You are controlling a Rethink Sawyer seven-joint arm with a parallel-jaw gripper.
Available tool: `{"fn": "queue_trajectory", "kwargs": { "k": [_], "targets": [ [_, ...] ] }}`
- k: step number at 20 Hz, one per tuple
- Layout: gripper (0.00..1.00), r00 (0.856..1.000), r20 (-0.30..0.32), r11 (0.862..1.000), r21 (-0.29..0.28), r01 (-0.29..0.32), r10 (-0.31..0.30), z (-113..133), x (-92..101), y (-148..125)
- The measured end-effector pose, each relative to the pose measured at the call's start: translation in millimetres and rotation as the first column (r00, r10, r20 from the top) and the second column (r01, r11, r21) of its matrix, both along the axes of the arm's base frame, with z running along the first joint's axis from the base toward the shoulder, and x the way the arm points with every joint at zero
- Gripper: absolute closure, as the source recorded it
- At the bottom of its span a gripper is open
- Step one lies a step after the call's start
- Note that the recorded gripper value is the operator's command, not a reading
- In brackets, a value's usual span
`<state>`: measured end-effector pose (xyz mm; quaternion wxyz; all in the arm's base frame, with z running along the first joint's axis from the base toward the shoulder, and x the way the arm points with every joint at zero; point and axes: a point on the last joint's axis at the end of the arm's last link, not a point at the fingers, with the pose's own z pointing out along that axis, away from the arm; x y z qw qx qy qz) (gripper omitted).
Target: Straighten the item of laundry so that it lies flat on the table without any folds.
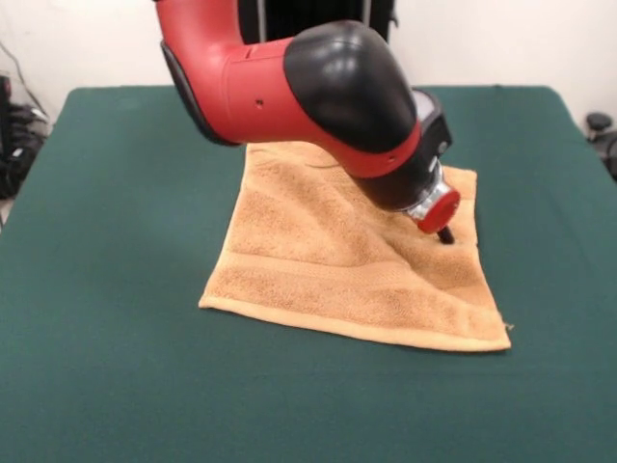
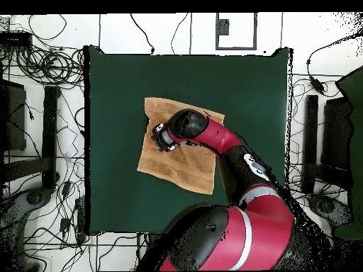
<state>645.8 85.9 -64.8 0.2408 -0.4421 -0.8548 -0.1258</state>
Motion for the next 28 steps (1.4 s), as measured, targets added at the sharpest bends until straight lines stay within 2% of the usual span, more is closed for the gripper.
{"fn": "queue_trajectory", "kwargs": {
  "k": [7,11,15,19,28],
  "targets": [
    [0.0,1.0,-0.01,1.0,0.017,0.016,-0.016,-1.7,0.6,-3.6],
    [0.0,0.996,-0.052,0.993,0.086,0.082,-0.078,-7.7,1.8,-16.2],
    [0.0,0.983,-0.104,0.972,0.169,0.166,-0.15,-16.4,1.2,-30.3],
    [0.0,0.971,-0.136,0.949,0.222,0.223,-0.196,-22.0,-0.6,-39.9],
    [0.0,0.959,-0.163,0.92,0.281,0.272,-0.233,-28.5,-3.9,-46.6]
  ]
}}
